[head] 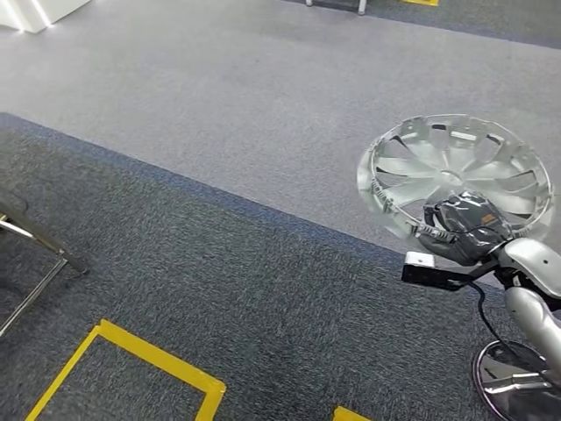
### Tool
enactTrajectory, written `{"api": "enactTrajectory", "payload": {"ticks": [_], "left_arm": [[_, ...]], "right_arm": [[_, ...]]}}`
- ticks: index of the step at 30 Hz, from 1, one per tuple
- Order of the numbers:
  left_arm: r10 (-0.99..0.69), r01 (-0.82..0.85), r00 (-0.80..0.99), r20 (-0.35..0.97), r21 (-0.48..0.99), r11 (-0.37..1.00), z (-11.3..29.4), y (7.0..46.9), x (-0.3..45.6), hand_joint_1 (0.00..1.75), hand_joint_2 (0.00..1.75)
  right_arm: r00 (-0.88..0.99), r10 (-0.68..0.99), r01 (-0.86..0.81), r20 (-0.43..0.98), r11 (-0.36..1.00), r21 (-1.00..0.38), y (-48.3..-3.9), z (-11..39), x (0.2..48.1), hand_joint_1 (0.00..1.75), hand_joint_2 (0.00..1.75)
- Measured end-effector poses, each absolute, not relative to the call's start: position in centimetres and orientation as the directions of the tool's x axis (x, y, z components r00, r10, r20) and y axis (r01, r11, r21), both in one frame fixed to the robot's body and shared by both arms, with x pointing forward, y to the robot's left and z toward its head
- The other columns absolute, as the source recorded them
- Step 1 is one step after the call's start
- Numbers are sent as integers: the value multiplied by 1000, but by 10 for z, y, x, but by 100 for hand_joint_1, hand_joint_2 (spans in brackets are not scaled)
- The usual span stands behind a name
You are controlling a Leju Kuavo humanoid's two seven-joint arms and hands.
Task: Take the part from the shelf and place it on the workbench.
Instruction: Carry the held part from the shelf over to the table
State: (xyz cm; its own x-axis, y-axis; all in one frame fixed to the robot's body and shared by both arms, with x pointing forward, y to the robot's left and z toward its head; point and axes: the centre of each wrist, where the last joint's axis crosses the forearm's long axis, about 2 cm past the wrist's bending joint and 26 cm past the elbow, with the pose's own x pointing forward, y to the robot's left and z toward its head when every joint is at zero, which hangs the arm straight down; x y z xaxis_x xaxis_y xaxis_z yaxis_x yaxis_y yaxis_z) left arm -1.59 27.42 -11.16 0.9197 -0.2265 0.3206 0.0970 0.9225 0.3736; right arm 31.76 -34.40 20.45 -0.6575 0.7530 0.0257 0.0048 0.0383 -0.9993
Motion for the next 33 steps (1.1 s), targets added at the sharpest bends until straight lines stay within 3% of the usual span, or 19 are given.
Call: {"api": "enactTrajectory", "payload": {"ticks": [33], "left_arm": [[-201, 48, 918, 342, 407, 912, -111, 272, -18, 0, 175]], "right_arm": [[-723, 691, 89, 1, 94, -992, -312, 209, 325, 175, 175]]}}
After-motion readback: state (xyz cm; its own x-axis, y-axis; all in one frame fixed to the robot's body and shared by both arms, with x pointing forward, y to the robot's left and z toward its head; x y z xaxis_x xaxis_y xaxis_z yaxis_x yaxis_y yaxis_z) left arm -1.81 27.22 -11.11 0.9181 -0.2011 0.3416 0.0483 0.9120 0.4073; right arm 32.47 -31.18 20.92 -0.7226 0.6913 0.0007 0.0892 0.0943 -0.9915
